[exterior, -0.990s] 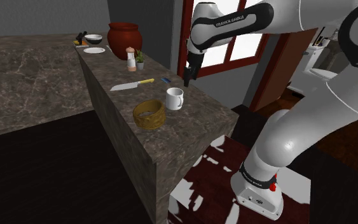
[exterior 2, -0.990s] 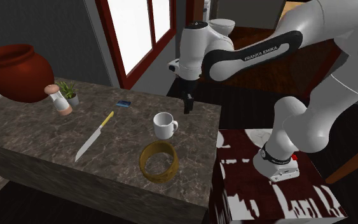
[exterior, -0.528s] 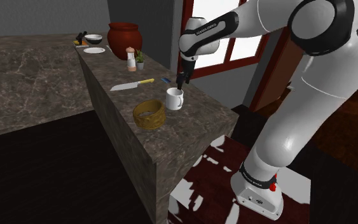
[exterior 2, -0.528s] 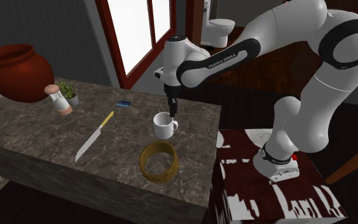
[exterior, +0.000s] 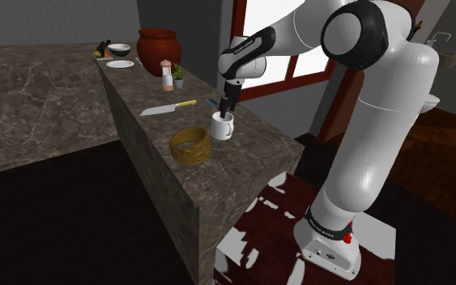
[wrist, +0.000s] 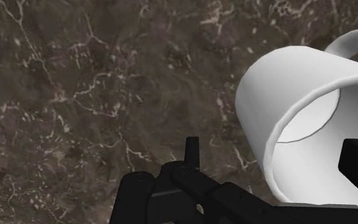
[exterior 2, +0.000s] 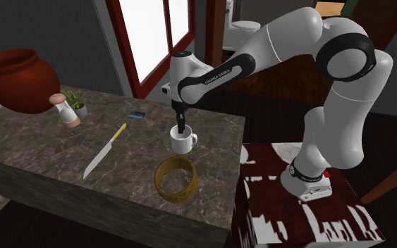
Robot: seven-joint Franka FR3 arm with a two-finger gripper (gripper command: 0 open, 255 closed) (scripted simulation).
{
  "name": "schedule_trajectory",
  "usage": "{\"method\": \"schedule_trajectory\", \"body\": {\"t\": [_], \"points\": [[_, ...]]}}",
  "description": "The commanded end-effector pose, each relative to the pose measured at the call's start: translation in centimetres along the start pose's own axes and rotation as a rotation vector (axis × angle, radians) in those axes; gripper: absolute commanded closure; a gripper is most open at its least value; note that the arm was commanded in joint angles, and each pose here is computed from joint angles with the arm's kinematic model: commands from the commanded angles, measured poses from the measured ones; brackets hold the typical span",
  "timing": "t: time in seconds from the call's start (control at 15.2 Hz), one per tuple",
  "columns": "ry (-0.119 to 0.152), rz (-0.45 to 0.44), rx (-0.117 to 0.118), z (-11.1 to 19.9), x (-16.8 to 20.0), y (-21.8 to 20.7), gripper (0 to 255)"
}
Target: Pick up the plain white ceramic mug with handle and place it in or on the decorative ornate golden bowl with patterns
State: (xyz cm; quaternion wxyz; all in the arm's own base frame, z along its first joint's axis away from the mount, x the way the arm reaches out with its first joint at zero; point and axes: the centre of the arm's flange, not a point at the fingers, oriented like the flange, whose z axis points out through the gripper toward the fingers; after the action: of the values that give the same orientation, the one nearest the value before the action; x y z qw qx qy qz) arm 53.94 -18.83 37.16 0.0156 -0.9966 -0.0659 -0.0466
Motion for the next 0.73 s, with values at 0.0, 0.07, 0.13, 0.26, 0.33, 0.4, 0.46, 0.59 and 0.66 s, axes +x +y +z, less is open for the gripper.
{"method": "schedule_trajectory", "body": {"t": [0.0,0.07,0.13,0.26,0.33,0.4,0.46,0.59,0.66], "points": [[0.001,0.0,0.0,1.1,0.1,0.1,0],[0.001,0.0,0.0,1.6,0.1,0.1,0],[0.001,0.0,0.0,2.1,0.1,0.1,0],[0.001,0.0,0.0,2.4,0.1,0.1,0],[0.001,0.0,0.0,2.4,0.1,0.1,0],[0.001,0.0,0.0,2.4,0.1,0.1,0],[0.001,0.0,0.0,2.4,0.1,0.1,0],[0.001,0.0,0.0,2.4,0.1,0.1,0],[0.001,0.0,0.0,2.4,0.1,0.1,0]]}}
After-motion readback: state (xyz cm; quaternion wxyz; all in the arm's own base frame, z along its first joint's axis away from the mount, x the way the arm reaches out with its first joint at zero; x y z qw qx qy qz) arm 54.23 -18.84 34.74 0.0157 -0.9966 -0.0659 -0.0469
